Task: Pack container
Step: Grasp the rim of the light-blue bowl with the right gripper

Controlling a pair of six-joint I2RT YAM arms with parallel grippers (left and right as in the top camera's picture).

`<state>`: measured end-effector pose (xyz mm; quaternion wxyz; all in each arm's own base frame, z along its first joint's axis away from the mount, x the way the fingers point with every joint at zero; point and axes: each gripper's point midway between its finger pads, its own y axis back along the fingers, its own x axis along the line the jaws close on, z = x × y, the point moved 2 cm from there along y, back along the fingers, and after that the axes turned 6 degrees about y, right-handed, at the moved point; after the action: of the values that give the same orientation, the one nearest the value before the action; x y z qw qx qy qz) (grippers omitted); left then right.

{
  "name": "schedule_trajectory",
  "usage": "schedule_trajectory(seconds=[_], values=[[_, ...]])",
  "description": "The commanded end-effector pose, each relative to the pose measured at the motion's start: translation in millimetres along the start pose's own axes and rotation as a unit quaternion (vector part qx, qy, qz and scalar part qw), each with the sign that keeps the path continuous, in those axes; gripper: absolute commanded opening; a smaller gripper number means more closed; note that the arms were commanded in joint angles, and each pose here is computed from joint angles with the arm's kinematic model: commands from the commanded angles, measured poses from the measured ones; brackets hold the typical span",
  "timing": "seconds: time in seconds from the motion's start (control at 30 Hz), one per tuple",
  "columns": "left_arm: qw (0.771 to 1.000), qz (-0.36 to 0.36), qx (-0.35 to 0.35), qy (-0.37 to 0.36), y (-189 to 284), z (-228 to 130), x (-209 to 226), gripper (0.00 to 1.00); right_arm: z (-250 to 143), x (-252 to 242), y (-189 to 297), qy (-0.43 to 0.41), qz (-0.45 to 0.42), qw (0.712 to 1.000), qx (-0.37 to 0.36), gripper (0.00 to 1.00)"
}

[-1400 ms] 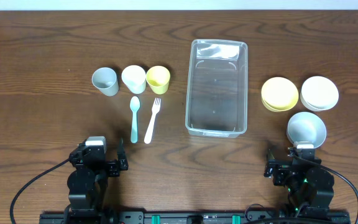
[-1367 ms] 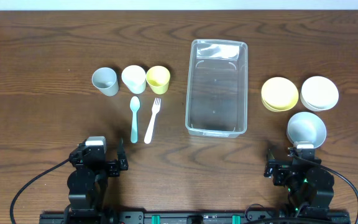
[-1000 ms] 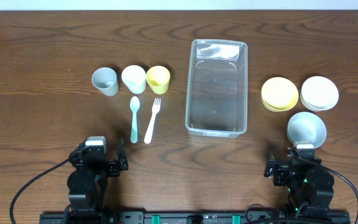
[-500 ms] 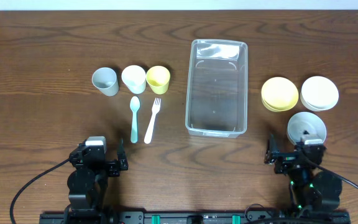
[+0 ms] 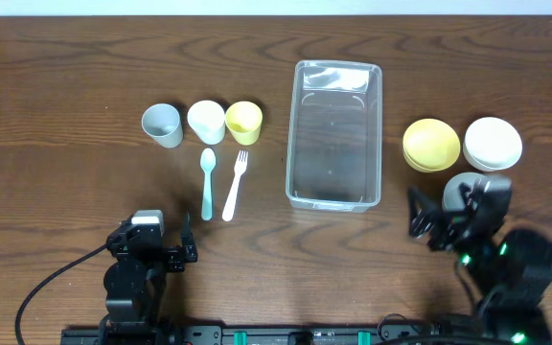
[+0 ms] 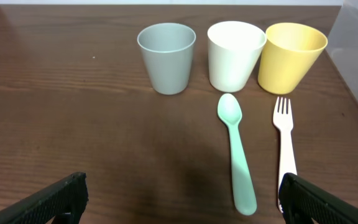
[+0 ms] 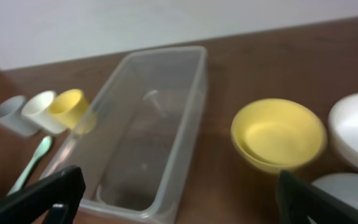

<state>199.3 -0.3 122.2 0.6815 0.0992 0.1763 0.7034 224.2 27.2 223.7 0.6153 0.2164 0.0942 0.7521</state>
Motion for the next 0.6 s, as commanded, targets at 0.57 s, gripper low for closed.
schedule_trajectory(seconds=[0.57], values=[[1.000,0.002,0.006,0.007,-3,-6,1,0.98,11,-171,-49,-0.200,-0.281,0.884,0.317,0.98]])
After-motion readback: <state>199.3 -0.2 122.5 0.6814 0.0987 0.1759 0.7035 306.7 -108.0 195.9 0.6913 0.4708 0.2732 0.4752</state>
